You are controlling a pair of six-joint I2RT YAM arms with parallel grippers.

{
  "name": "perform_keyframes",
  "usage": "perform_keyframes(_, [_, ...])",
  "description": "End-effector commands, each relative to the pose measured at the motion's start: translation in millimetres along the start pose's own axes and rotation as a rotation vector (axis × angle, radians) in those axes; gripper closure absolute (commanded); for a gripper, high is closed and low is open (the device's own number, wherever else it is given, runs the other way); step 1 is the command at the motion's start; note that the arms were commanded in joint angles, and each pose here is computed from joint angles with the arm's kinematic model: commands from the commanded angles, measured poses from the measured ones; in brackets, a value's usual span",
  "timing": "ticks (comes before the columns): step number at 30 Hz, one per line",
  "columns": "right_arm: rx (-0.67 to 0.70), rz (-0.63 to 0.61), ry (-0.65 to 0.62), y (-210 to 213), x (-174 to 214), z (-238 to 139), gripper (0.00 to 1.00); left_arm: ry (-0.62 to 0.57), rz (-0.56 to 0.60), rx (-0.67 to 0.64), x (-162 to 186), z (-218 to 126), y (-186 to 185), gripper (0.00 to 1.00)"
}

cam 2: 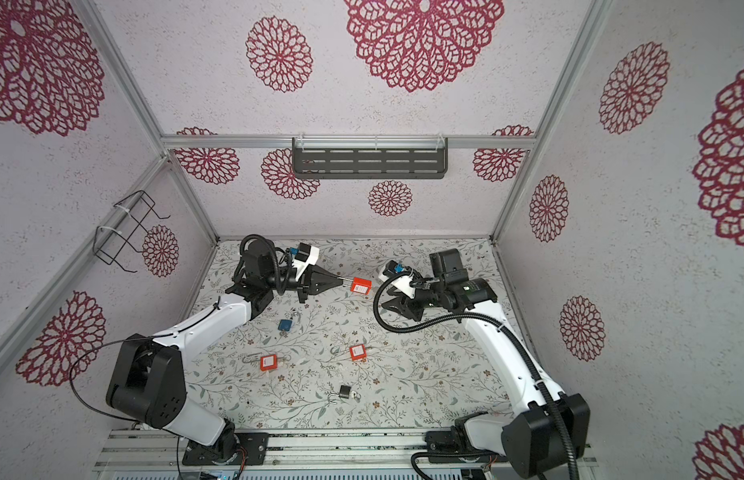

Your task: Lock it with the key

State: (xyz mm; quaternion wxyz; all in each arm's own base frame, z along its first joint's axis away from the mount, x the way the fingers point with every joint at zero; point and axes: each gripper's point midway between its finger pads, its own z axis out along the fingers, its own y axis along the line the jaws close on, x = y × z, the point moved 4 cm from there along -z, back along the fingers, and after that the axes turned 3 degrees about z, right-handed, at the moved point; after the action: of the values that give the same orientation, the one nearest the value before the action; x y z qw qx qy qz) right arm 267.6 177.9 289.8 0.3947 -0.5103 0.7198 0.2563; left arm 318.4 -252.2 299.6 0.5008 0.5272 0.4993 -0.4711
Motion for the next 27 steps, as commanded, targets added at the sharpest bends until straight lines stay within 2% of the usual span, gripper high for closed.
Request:
perform_keyframes(1, [0.026,-0.037,-0.075,-1,-19,-11,0.56,-0.034,0.072,0.023,-24,-1,-6,1.0])
perform_keyframes(10, [-0.008,-0.073,-0.117,-2,-28,-9,0.6,-0.036,0.058,0.049,-23,7,-8,1.0])
perform_keyframes(18, [-0.041,-0.076,-0.147,0,-33,-7,0.76,-0.036,0.058,0.051,-23,9,-6,1.0])
perform_keyframes(22, [-0.054,-0.074,-0.155,1,-33,-7,0.79,-0.036,0.056,0.059,-23,9,-6,1.0])
perform_keyframes(25, [-0.045,-0.082,-0.152,1,-34,-8,0.79,-0.03,0.052,0.06,-22,9,-6,1.0])
perform_keyframes(27, [-0.032,-0.091,-0.153,0,-35,-9,0.75,-0.023,0.051,0.063,-20,10,-7,1.0])
